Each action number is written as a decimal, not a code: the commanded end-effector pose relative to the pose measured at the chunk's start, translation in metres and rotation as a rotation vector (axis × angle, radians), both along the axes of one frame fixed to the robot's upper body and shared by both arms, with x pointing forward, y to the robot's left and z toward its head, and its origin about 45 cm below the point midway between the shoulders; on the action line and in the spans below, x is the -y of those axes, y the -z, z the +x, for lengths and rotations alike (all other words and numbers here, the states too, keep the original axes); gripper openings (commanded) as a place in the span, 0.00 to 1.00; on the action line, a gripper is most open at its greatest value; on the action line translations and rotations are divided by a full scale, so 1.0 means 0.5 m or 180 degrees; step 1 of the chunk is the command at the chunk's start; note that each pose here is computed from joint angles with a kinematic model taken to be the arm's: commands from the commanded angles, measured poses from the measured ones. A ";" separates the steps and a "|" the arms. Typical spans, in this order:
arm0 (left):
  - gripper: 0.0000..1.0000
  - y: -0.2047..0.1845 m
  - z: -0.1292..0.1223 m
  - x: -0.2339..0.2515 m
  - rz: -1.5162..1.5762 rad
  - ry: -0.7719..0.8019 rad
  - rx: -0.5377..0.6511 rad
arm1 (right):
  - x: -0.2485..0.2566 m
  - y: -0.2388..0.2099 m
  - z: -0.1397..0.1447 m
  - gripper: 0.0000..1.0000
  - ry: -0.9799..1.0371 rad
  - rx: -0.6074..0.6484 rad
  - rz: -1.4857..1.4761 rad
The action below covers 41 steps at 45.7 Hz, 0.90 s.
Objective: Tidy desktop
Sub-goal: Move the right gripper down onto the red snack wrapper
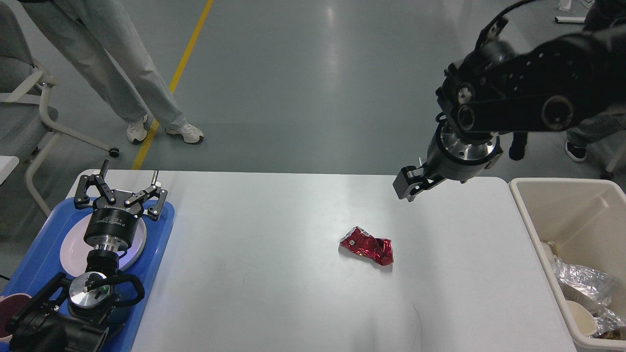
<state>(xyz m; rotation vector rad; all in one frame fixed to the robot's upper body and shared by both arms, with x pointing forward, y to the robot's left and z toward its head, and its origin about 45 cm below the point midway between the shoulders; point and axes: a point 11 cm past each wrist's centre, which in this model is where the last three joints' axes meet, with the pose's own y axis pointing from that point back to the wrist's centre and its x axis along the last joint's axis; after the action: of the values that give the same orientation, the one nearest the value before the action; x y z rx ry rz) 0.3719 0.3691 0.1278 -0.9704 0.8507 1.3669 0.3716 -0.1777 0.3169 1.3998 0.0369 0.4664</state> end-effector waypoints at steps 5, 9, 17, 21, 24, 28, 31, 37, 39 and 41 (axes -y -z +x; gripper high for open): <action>0.96 0.000 0.000 0.000 0.0000 0.0000 0.0000 | -0.066 0.132 0.032 1.00 -0.0726 0.0142 -0.0125; 0.96 0.000 0.000 -0.001 -0.0001 -0.0004 0.0002 | -0.090 0.186 0.045 1.00 -0.1018 0.0202 -0.0202; 0.96 0.000 0.000 0.000 0.0000 0.0005 -0.0002 | -0.142 0.319 0.032 1.00 -0.1435 0.0131 -0.0124; 0.96 0.000 0.000 0.001 0.0000 0.0007 0.0003 | -0.154 0.372 0.031 0.99 -0.1504 0.0178 -0.0082; 0.96 0.000 0.000 0.001 0.0000 0.0007 0.0003 | -0.145 0.414 0.023 0.99 -0.1572 0.0193 -0.0165; 0.96 0.000 0.000 0.001 0.0000 0.0007 0.0003 | -0.121 0.445 0.027 0.99 -0.1507 0.0314 -0.0113; 0.96 0.000 0.000 0.001 0.0004 0.0009 0.0002 | -0.112 0.472 0.017 0.99 -0.1490 0.0364 -0.0051; 0.96 0.000 0.000 0.001 0.0000 0.0007 0.0003 | -0.088 0.509 0.010 0.99 -0.1408 0.0437 -0.0026; 0.96 0.000 0.000 0.001 0.0004 0.0009 0.0002 | -0.083 0.515 0.011 0.99 -0.1380 0.0464 -0.0025; 0.96 0.000 0.000 0.001 0.0000 0.0007 0.0003 | -0.079 0.520 0.010 0.99 -0.1364 0.0475 -0.0015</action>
<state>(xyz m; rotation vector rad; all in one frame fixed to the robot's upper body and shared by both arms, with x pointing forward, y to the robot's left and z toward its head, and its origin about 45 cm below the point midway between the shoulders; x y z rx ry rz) 0.3719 0.3688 0.1279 -0.9696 0.8507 1.3646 0.3771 -0.1310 0.0656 1.3490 0.2481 0.9267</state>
